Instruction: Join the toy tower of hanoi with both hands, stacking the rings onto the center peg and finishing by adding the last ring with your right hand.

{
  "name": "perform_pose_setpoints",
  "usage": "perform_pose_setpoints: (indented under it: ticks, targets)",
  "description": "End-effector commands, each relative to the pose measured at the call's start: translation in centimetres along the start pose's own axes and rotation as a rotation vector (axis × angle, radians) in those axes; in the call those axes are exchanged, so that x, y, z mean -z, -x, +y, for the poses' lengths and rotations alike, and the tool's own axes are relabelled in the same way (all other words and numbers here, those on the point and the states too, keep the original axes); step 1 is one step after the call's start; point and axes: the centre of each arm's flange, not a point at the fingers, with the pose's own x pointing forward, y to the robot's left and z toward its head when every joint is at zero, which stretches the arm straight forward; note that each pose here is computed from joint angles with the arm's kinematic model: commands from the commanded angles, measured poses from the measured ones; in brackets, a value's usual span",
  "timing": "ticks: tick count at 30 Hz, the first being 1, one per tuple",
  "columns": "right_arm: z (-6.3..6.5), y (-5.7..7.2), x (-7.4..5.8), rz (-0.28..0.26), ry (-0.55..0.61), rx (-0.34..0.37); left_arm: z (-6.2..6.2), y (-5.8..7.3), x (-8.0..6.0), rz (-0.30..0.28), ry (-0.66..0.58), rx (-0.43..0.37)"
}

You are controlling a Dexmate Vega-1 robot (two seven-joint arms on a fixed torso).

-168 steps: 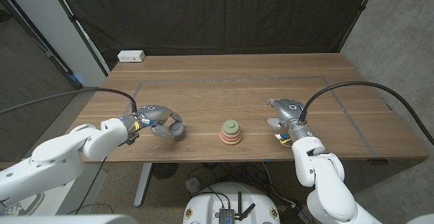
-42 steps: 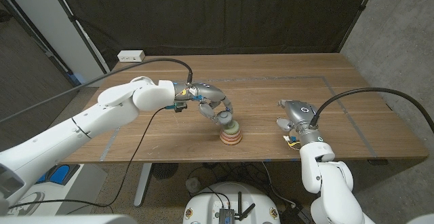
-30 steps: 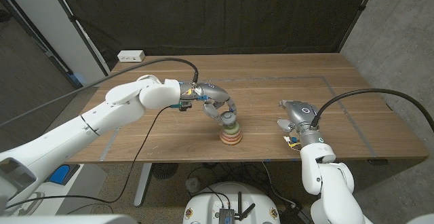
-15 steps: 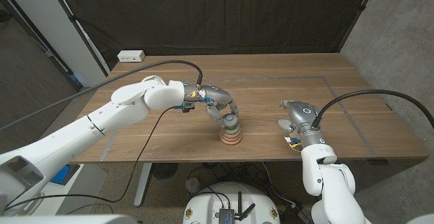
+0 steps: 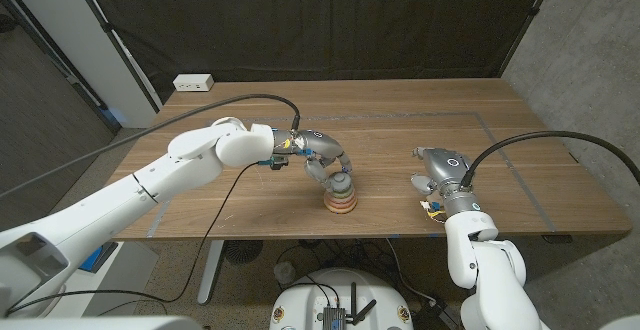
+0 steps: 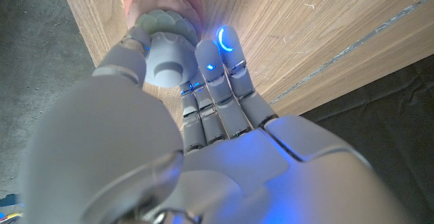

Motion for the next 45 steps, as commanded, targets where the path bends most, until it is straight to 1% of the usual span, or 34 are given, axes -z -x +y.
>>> perform_pose_setpoints:
  ticks: [1,11,20,27,34,45]
  targets:
    - [0.0,0.0,0.1,0.002,0.000,-0.003,-0.4,-0.3,0.1,0.000,0.006,0.012]
    - [0.2,-0.2,0.0,0.000,-0.004,-0.008,-0.8,-0.3,0.3,0.018,-0.013,0.013]
    - [0.2,-0.3,-0.1,-0.001,-0.006,-0.001,-1.0,-0.2,0.4,0.019,-0.013,0.016]
    - [0.2,-0.4,-0.1,0.001,-0.008,0.000,-0.7,-0.1,0.5,0.014,-0.015,0.020]
    - [0.2,-0.3,-0.1,0.009,-0.014,0.000,-0.4,-0.1,0.5,0.003,-0.043,0.037]
    - [0.2,-0.2,0.0,0.012,-0.017,-0.001,0.1,0.0,0.6,0.009,-0.064,0.049]
